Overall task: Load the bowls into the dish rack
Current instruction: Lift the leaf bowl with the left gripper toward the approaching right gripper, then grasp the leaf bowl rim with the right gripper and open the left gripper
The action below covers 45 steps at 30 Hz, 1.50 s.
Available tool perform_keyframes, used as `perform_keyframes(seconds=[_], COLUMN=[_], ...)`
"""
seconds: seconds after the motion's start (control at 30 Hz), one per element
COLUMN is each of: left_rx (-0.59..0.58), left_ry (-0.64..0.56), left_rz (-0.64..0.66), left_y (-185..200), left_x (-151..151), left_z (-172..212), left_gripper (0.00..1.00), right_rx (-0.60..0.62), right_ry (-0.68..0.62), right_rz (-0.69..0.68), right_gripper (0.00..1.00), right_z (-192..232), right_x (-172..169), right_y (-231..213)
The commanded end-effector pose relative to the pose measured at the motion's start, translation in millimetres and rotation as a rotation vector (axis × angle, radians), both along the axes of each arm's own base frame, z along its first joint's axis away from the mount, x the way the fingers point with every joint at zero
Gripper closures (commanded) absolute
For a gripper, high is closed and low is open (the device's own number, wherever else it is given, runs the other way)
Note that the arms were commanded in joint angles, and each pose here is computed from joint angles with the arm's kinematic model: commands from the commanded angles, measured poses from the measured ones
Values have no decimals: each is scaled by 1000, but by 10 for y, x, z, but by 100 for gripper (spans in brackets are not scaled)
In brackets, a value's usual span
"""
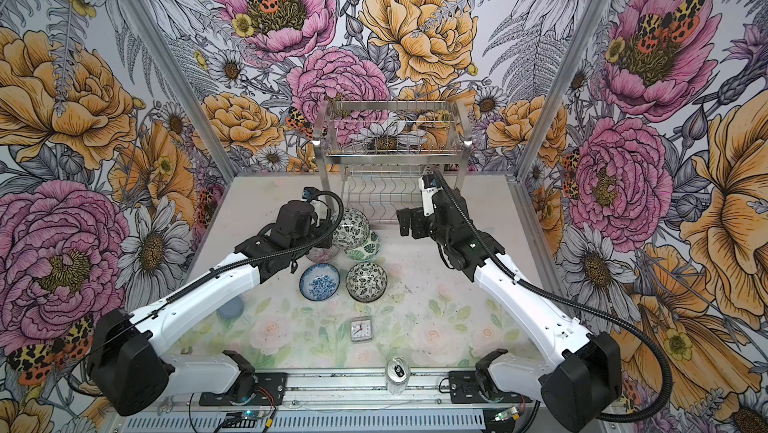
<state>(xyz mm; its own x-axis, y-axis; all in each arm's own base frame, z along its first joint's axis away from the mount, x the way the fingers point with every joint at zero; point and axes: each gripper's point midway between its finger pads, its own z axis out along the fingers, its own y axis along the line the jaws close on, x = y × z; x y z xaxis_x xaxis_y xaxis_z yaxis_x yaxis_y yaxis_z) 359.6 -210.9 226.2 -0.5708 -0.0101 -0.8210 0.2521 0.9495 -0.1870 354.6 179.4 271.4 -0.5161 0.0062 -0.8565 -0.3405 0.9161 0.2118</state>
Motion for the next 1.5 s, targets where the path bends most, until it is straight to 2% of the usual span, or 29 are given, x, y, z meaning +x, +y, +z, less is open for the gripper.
perform_keyframes(seconds=[0.0, 0.43, 0.57, 0.7, 0.87, 1.03, 1.3, 1.33, 1.37, 1.4, 1.47], left_rx=[-118, -159, -168, -174, -176, -174, -105, -88, -64, -36, 31], left_ry=[-137, -149, -151, -154, -154, -149, -119, -113, -108, -104, -89], left_rz=[-80, -155, -167, -176, -184, -189, -153, -148, -148, -144, -137], left_y=[-336, -745, -803, -849, -888, -911, -795, -759, -722, -668, -543], left_x=[147, 292, 298, 298, 290, 280, 269, 254, 228, 207, 160], left_z=[500, 565, 587, 614, 620, 597, 523, 530, 542, 562, 561], left_gripper=[100, 100, 100, 100, 100, 100, 100, 95, 71, 54, 34], right_rx=[92, 167, 173, 180, 197, 198, 164, 156, 146, 136, 110], right_ry=[50, 81, 101, 124, 126, 121, 71, 61, 48, 36, 9], right_rz=[-3, -36, -42, -54, -54, -52, -74, -81, -91, -103, -124], right_gripper=[0, 6, 14, 30, 68, 99, 100, 100, 100, 100, 100], right_z=[7, -122, -216, -324, -338, -314, -217, -198, -176, -156, -114], right_x=[36, 266, 320, 380, 439, 470, 452, 452, 453, 458, 468], right_y=[152, 377, 409, 443, 514, 540, 441, 415, 381, 345, 276])
